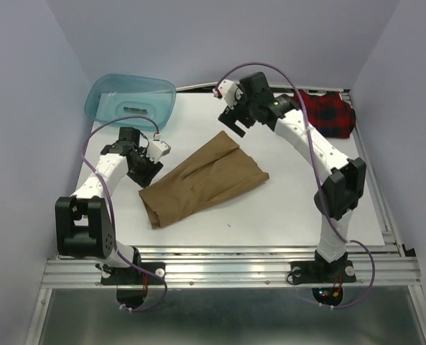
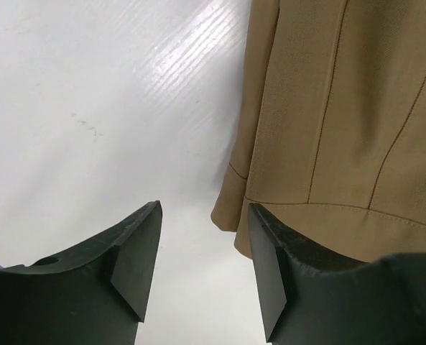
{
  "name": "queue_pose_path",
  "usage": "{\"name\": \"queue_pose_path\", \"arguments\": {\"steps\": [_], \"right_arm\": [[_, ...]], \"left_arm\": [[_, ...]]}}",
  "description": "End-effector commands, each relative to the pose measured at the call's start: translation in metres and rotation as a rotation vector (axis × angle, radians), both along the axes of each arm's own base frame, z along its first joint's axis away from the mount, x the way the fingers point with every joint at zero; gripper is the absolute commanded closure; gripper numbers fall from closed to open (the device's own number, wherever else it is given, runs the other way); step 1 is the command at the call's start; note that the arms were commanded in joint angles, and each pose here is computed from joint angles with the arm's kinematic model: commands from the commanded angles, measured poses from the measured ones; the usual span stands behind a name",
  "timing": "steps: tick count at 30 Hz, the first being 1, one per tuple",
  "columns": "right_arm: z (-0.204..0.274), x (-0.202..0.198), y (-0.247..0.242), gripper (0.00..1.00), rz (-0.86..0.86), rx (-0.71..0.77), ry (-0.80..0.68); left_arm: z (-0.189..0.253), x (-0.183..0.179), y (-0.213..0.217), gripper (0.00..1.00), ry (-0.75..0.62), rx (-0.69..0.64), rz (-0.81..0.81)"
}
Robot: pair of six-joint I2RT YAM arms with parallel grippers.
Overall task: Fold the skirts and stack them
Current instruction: Fold the skirt
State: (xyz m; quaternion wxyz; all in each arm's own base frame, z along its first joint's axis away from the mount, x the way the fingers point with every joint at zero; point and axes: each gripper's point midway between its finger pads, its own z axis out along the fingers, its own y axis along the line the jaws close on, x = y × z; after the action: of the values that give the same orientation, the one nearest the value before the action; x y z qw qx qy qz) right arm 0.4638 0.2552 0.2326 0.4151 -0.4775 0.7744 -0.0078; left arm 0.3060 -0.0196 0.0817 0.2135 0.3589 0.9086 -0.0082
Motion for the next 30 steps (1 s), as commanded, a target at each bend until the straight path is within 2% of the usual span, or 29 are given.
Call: {"name": "queue_pose_path", "arguments": {"steps": [1,5,9,12,13,16,17,19,20,22,26,30], "right_arm": [[-0.009,-0.071,-0.003,0.09,0.025,0.092,0.274],[-0.049,-0.136,-0.004,0.11,0.085,0.124,0.544],[-0.089,-0.166,-0.009,0.15,0.076,0.126,0.686],[-0.113,-0.172,-0.008,0.17,0.043,0.136,0.735],[-0.122,-0.169,-0.007,0.19,0.029,0.132,0.746],[-0.136,-0.153,-0.002,0.22,-0.018,0.135,0.727],[-0.147,-0.147,-0.003,0.23,-0.043,0.115,0.726],[-0.155,-0.133,-0.001,0.25,-0.067,0.111,0.689],[-0.166,-0.125,-0.004,0.25,-0.093,0.081,0.675],[-0.175,-0.113,-0.004,0.27,-0.113,0.064,0.650],[-0.201,-0.076,-0.026,0.30,-0.209,0.019,0.602],[-0.210,-0.023,-0.059,0.32,-0.314,-0.012,0.526]], "left_arm": [[0.000,-0.003,0.002,0.37,0.040,0.010,-0.041],[-0.010,-0.008,-0.006,0.37,0.114,-0.037,-0.081],[-0.024,-0.005,-0.004,0.37,0.175,-0.057,-0.058],[-0.036,-0.007,-0.002,0.46,0.227,-0.078,-0.030],[-0.038,-0.007,0.000,0.57,0.234,-0.080,-0.021],[-0.046,-0.008,0.010,0.76,0.259,-0.095,0.022],[-0.048,-0.009,0.014,0.85,0.263,-0.098,0.037],[-0.052,-0.012,0.018,0.91,0.270,-0.091,0.047],[-0.054,-0.013,0.020,0.97,0.267,-0.089,0.053],[-0.059,-0.019,0.020,1.00,0.281,-0.085,0.056],[-0.064,-0.032,0.017,1.00,0.312,-0.103,0.047],[-0.058,-0.039,0.011,1.00,0.308,-0.105,0.004]]}}
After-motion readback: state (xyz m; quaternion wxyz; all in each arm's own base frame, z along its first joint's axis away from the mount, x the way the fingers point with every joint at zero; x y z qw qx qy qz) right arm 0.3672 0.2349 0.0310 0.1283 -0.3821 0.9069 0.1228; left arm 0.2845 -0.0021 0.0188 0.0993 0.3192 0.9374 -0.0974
